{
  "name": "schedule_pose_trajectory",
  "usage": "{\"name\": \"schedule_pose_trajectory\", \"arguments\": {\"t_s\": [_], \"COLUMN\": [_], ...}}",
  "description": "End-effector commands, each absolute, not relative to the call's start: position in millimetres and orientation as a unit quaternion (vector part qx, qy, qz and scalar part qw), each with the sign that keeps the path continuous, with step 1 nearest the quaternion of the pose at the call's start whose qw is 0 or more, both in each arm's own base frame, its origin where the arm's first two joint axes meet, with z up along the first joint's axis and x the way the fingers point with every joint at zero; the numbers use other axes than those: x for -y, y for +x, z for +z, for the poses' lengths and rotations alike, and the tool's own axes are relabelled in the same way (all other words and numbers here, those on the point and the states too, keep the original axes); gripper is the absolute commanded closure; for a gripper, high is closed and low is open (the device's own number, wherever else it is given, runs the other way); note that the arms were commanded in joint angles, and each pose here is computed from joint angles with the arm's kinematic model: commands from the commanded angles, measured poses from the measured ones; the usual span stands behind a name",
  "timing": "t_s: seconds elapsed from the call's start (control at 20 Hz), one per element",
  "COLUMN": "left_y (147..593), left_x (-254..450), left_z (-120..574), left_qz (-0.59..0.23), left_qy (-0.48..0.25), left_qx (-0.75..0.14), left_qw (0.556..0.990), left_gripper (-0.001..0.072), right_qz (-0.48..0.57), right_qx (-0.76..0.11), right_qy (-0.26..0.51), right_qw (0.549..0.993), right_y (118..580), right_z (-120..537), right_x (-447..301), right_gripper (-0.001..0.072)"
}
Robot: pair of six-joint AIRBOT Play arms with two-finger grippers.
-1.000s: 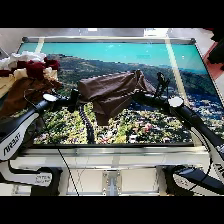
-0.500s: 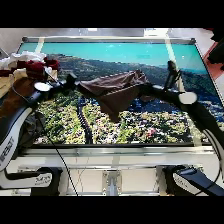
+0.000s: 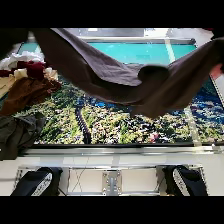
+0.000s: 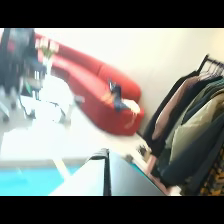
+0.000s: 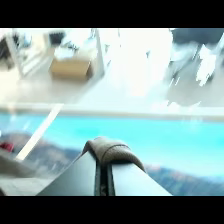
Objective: Fold the shirts.
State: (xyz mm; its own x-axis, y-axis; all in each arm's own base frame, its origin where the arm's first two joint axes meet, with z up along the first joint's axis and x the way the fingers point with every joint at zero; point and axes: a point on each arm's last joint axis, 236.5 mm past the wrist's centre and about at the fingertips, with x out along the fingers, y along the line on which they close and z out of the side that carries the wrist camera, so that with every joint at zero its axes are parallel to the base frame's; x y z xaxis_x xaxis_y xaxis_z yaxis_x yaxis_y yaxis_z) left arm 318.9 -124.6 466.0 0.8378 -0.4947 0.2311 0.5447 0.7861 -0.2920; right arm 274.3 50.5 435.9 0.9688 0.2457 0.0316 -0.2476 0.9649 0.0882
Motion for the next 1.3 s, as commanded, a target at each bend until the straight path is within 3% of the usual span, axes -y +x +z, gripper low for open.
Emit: {"name": "schedule_pose_trajectory", "arguments": {"t_s": [0.0,0.1,0.25,0.4,0.55,0.75,0.95,1.25], "left_y": [242.7,274.2,336.6,376.8,420.4,486.5,520.4,523.2], "left_x": [112.3,94.2,45.2,5.7,17.4,51.8,56.0,55.1], "left_z": [505.2,458.9,342.7,235.2,155.4,92.8,103.0,105.5], "left_qz": [-0.256,-0.2,-0.062,0.041,0.035,-0.005,-0.01,-0.009], "left_qy": [-0.108,-0.114,-0.104,-0.066,-0.071,-0.133,-0.163,-0.165], "left_qx": [0.116,0.022,-0.186,-0.355,-0.442,-0.442,-0.379,-0.372], "left_qw": [0.954,0.973,0.975,0.932,0.894,0.887,0.911,0.914], "left_gripper": [0.0702,0.0702,0.0702,0.0701,0.0701,0.0701,0.0701,0.07], "right_qz": [0.091,0.093,0.13,0.155,0.18,0.179,0.159,0.144], "right_qx": [0.08,0.046,-0.104,-0.25,-0.351,-0.383,-0.336,-0.334], "right_qy": [0.001,0.011,0.057,0.105,0.137,0.145,0.143,0.118], "right_qw": [0.993,0.995,0.984,0.95,0.909,0.894,0.917,0.924], "right_y": [226.0,256.0,342.0,426.6,485.7,545.3,574.5,577.7], "right_z": [495.8,479.7,396.9,288.5,183.7,84.7,80.6,78.1], "right_x": [-43.3,-38.2,-38.0,-39.5,-66.6,-112.0,-118.9,-102.4], "right_gripper": [0.0682,0.0683,0.0682,0.0681,0.0681,0.0681,0.0682,0.068]}}
